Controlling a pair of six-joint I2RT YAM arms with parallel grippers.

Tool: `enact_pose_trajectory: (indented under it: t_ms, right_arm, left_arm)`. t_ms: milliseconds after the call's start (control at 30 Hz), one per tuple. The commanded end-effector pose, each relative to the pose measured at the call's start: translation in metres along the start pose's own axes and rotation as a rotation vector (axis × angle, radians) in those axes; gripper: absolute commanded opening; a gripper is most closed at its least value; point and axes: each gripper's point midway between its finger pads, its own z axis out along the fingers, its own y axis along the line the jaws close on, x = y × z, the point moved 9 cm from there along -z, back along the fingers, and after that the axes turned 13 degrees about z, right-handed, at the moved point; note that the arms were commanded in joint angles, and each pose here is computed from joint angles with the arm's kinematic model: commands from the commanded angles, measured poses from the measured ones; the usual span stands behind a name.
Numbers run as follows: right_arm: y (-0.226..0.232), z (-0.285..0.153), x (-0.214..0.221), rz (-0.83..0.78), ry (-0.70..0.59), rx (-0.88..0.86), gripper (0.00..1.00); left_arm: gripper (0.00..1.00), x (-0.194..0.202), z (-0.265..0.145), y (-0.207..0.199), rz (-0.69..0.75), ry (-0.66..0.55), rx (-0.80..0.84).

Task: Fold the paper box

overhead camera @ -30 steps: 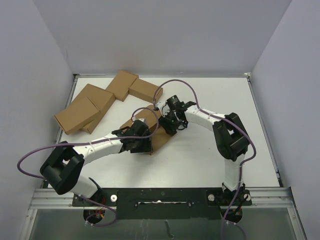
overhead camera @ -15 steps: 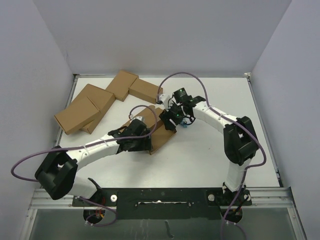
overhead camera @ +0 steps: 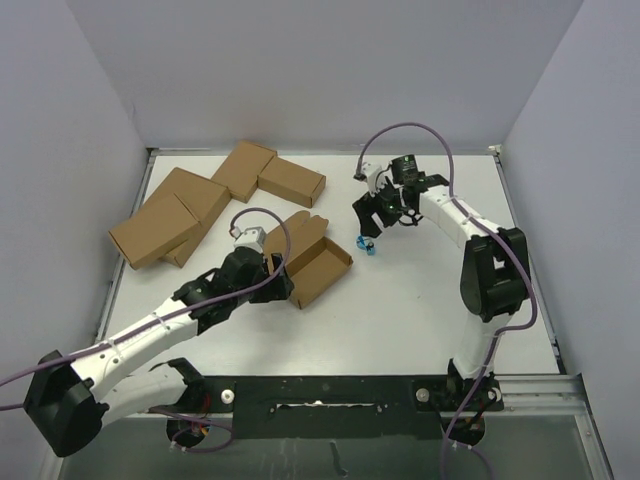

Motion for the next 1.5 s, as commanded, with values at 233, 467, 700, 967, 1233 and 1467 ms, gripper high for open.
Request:
enact_pose_trajectory:
  t_ms: [233,467,700,967,1233,1467]
  right_arm:
    - [-0.002,0.037,0.003,0.002,0.108,0.09,0.82]
    - [0.005,0.056,0.01,-0.001,0.154,0.116,0.78]
    - [0.007,0.067,0.011,-0.011,0.173,0.154,0.7]
    - [0.006,0.073,0.011,-0.021,0.189,0.174,0.44]
    - [0.001,0.058,0.007,-0.018,0.146,0.161,0.2]
    - [0.015,0.018,-0.019,-0.064,-0.003,0.124,0.18]
  left_arm:
    - [0.71,0.003,-0.016,0.012,-0.041,-0.108,-0.001]
    - [0.71,0.007,-0.022,0.017,-0.057,-0.119,-0.014]
    - [0.71,0.01,-0.027,0.021,-0.072,-0.128,-0.027]
    - [0.71,0.012,-0.03,0.024,-0.077,-0.133,-0.034]
    - [0.71,0.012,-0.03,0.024,-0.077,-0.132,-0.036]
    - [0.71,0.012,-0.03,0.025,-0.073,-0.136,-0.042]
